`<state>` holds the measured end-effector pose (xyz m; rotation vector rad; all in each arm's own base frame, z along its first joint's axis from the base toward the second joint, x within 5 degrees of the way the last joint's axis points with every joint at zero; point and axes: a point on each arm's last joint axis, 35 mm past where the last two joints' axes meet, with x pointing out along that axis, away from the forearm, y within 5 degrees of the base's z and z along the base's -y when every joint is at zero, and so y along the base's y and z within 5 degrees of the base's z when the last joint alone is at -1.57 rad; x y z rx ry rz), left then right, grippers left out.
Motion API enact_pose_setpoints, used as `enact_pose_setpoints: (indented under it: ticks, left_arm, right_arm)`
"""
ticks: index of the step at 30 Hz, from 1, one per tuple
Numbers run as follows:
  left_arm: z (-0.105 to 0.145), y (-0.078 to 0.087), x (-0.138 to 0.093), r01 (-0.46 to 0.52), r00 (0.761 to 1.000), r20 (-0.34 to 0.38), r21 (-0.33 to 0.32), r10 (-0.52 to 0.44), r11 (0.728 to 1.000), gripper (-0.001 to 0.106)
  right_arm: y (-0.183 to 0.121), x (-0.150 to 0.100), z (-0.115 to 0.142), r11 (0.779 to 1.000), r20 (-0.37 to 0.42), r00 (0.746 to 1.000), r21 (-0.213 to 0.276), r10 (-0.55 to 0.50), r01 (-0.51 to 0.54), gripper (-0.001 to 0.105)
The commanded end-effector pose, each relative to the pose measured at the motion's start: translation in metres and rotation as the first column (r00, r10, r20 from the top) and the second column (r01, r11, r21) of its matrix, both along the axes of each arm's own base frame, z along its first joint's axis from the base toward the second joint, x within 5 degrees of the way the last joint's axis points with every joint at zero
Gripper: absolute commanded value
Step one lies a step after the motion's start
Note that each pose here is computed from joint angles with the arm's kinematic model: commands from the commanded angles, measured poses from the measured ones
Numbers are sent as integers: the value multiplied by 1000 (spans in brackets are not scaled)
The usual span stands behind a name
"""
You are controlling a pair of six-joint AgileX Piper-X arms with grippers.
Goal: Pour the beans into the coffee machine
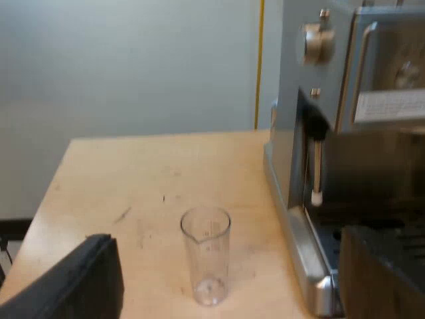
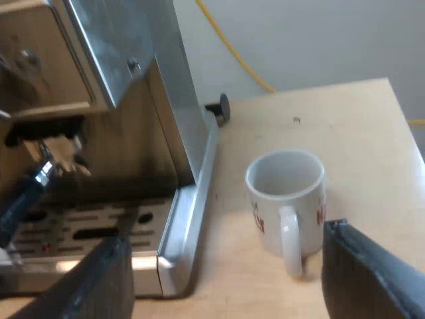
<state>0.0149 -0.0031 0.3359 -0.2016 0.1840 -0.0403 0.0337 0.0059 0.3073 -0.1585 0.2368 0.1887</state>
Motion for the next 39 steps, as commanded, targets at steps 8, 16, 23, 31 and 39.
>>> enact_pose_setpoints:
  ticks: [8,16,23,31,39]
  left_arm:
    - [-23,1,15,-4,996,-84,4,5,1000,68]
    - [-36,1,14,6,983,-184,19,-2,1000,68]
    - [-45,1,13,28,971,-239,67,-11,997,68]
    - [-45,1,13,28,971,-239,67,-11,997,68]
    - [-45,1,13,30,971,-239,66,-13,997,68]
  right_arm:
    - [0,10,-20,1000,-56,998,-6,6,-7,62]
    - [-1,16,-38,1000,-114,993,-3,7,-7,62]
    - [-1,19,-50,1000,-160,987,1,9,-9,62]
    - [-1,22,-62,1000,-198,980,3,9,-9,62]
    - [-1,21,-71,1000,-251,968,6,10,-9,62]
